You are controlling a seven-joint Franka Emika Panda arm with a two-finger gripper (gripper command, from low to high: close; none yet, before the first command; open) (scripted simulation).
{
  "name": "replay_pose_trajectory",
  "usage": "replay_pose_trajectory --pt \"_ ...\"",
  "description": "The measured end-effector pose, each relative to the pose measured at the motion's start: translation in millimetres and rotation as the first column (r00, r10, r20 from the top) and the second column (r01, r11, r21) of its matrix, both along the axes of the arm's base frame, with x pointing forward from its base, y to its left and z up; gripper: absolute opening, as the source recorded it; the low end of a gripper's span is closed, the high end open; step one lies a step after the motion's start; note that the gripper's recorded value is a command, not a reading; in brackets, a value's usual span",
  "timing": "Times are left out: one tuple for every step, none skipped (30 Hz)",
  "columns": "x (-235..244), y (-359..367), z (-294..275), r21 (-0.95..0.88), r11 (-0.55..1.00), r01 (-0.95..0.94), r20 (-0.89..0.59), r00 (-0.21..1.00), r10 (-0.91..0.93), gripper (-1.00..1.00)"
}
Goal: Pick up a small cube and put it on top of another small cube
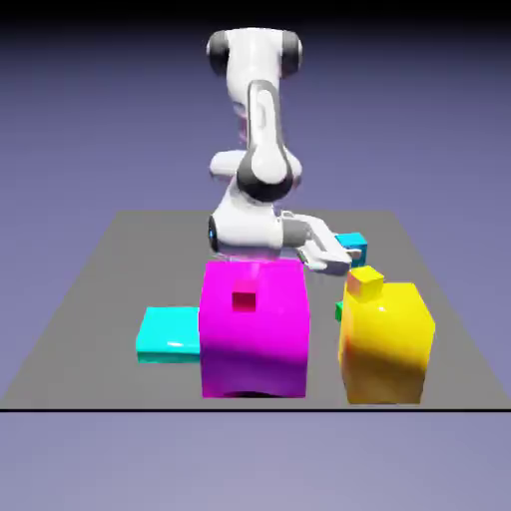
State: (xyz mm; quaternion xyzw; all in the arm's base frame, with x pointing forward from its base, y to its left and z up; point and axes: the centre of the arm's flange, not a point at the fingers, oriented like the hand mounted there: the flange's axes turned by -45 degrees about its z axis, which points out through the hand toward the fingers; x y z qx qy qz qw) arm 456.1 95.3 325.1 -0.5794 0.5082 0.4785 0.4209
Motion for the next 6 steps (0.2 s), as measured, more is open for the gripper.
replay_pose_trajectory --pt "-9.6 43.3 -12.3 -0.001 0.999 -0.051 0.000 0.999 0.051 -1.00" --pt "-6.7 34.8 -17.1 -0.001 1.000 -0.015 -0.001 1.000 0.015 1.00" --pt "-7.5 36.8 -17.2 -0.002 1.000 -0.021 -0.001 1.000 0.021 1.00" --pt "-7.5 36.8 -17.2 -0.002 1.000 -0.021 -0.001 1.000 0.021 1.00" --pt "-0.6 5.0 -4.8 -0.001 1.000 0.005 0.000 1.000 -0.005 1.00" --pt "1.7 -16.6 7.6 -0.001 1.000 0.007 -0.001 1.000 -0.007 1.00"
